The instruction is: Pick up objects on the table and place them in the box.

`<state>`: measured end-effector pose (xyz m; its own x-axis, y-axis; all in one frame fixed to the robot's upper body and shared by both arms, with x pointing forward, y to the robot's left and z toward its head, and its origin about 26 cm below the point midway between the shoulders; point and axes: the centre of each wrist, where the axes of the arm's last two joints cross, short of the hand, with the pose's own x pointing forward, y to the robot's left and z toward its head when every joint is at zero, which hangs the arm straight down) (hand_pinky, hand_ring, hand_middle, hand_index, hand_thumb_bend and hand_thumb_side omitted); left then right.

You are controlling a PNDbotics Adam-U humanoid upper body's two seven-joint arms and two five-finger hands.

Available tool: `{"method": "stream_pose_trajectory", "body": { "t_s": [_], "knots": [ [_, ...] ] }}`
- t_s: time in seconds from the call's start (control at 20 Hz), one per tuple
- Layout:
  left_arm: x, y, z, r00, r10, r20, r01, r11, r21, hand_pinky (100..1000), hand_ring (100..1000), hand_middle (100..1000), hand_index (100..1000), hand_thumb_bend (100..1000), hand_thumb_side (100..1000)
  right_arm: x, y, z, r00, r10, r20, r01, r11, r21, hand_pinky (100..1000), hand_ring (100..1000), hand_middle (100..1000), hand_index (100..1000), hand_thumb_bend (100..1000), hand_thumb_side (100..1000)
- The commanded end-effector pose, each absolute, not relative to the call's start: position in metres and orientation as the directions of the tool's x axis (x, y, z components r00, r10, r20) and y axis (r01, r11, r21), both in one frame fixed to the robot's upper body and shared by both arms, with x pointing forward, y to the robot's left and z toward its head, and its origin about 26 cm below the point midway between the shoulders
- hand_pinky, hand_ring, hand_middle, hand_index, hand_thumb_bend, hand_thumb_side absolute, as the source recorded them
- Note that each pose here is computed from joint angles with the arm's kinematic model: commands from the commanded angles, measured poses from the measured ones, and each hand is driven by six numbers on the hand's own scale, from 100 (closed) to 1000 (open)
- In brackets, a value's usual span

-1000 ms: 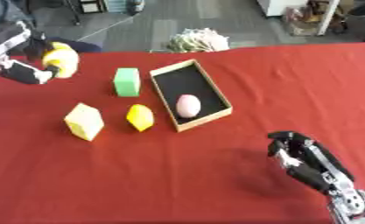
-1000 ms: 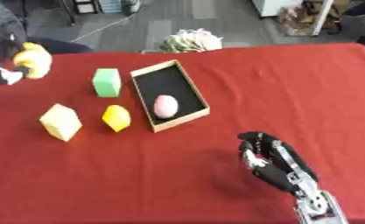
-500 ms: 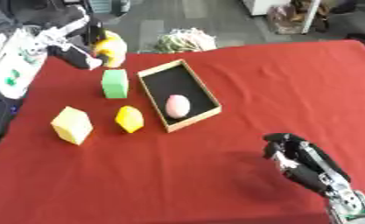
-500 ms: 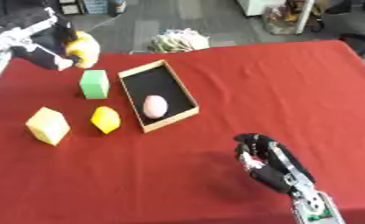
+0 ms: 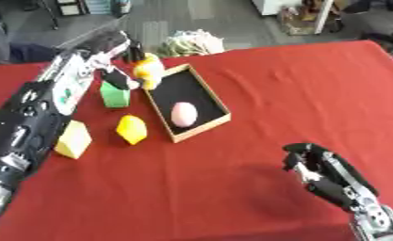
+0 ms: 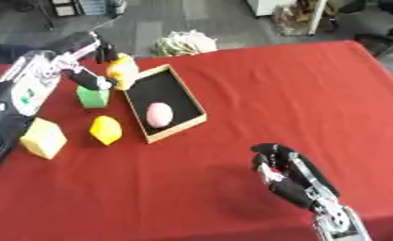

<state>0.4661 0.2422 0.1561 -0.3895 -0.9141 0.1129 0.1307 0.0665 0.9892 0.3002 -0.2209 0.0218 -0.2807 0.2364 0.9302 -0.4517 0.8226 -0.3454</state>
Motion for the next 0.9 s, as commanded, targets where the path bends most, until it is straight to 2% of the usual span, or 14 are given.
{"method": "stream_pose_trajectory", "body": {
  "t_s": [0.05, 0.2, 0.4, 0.5, 0.65, 0.75, 0.9],
  "knots": [
    [0.468, 0.236, 0.163, -0.419, -0.903, 0.101, 0.113, 0.058, 0.992, 765, 589, 573, 694, 488, 100, 0.303, -0.218, 0.029, -0.307, 0.223, 0.925, -0.456, 0.819, -0.349, 719, 586, 556, 747, 100, 417],
    [0.467, 0.231, 0.157, -0.432, -0.897, 0.098, 0.142, 0.039, 0.989, 765, 606, 593, 720, 521, 100, 0.303, -0.218, 0.030, -0.308, 0.223, 0.925, -0.456, 0.819, -0.349, 719, 587, 556, 747, 100, 416],
    [0.465, 0.231, 0.151, -0.438, -0.895, 0.087, 0.169, 0.014, 0.986, 778, 658, 670, 784, 610, 100, 0.303, -0.218, 0.029, -0.307, 0.223, 0.925, -0.456, 0.819, -0.349, 719, 587, 556, 747, 100, 417],
    [0.464, 0.232, 0.155, -0.444, -0.892, 0.083, 0.161, 0.011, 0.987, 789, 681, 699, 804, 637, 135, 0.303, -0.218, 0.030, -0.307, 0.223, 0.925, -0.454, 0.820, -0.349, 720, 587, 556, 747, 100, 415],
    [0.459, 0.239, 0.176, -0.465, -0.882, 0.080, 0.106, 0.035, 0.994, 793, 680, 700, 797, 632, 150, 0.303, -0.220, 0.029, -0.306, 0.227, 0.925, -0.449, 0.822, -0.350, 720, 587, 556, 747, 100, 415],
    [0.450, 0.246, 0.198, -0.485, -0.871, 0.072, 0.064, 0.046, 0.997, 786, 655, 663, 769, 590, 102, 0.303, -0.221, 0.029, -0.305, 0.231, 0.924, -0.443, 0.824, -0.352, 720, 587, 556, 747, 100, 414],
    [0.430, 0.262, 0.226, -0.515, -0.857, 0.037, 0.059, 0.008, 0.998, 793, 667, 673, 774, 566, 100, 0.303, -0.223, 0.029, -0.302, 0.238, 0.923, -0.438, 0.825, -0.356, 720, 587, 556, 747, 100, 415]
  ]
}}
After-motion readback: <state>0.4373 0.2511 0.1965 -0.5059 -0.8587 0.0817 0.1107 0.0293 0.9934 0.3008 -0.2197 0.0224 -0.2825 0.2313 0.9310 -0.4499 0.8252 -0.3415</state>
